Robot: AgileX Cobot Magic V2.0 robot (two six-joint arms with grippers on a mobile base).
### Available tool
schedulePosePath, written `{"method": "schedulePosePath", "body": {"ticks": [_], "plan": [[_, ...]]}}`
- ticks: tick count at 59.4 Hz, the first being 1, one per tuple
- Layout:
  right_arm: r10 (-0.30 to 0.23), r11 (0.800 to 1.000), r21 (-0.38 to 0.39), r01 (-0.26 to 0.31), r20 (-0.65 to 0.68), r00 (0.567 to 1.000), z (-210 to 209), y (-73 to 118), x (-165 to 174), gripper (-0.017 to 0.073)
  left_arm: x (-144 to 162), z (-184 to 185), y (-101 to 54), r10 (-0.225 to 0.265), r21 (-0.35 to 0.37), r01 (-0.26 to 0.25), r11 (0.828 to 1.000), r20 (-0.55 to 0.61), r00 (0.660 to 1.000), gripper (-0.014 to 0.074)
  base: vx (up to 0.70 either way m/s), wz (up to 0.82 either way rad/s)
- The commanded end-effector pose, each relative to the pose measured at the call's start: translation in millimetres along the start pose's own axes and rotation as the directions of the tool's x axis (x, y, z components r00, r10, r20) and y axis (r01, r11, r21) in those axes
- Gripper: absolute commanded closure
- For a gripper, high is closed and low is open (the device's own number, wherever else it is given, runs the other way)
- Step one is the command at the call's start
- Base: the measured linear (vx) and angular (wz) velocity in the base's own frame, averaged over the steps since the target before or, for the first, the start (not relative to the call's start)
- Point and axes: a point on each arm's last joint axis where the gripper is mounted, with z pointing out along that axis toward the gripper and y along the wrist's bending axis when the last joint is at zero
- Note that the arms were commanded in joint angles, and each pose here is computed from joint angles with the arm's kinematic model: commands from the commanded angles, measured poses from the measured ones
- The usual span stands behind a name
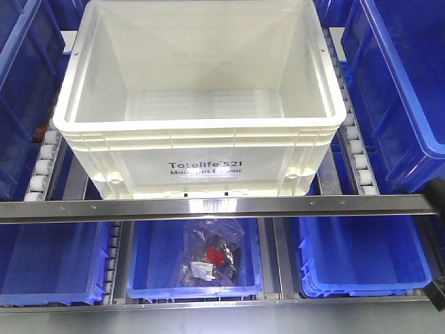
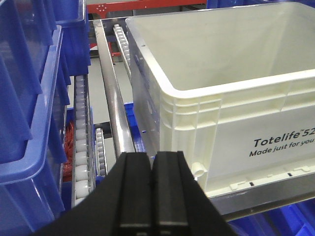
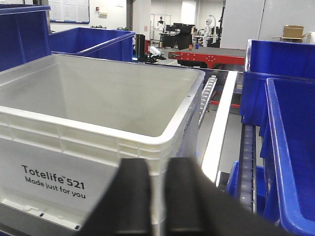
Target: Place moving items into box and shelve
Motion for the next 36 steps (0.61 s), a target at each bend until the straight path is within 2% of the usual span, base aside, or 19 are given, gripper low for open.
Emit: {"method": "schedulePosePath", "body": {"ticks": [1, 36], "plan": [[-0.004, 0.999, 0.033, 0.001, 0.09, 0.996, -0.7, -4.2, -15.5, 0.058, -15.7, -1.7, -0.2, -0.007, 0.009, 0.006, 1.0, 0.093, 0.996, 0.0619, 0.0, 0.0], [-0.007, 0.999, 0.033, 0.004, 0.09, 0.996, -0.7, -4.1, -15.4, 0.0575, -14.5, -1.6, -0.1, -0.007, 0.008, 0.007, 1.0, 0.079, 0.997, 0.0616, 0.0, 0.0]]}}
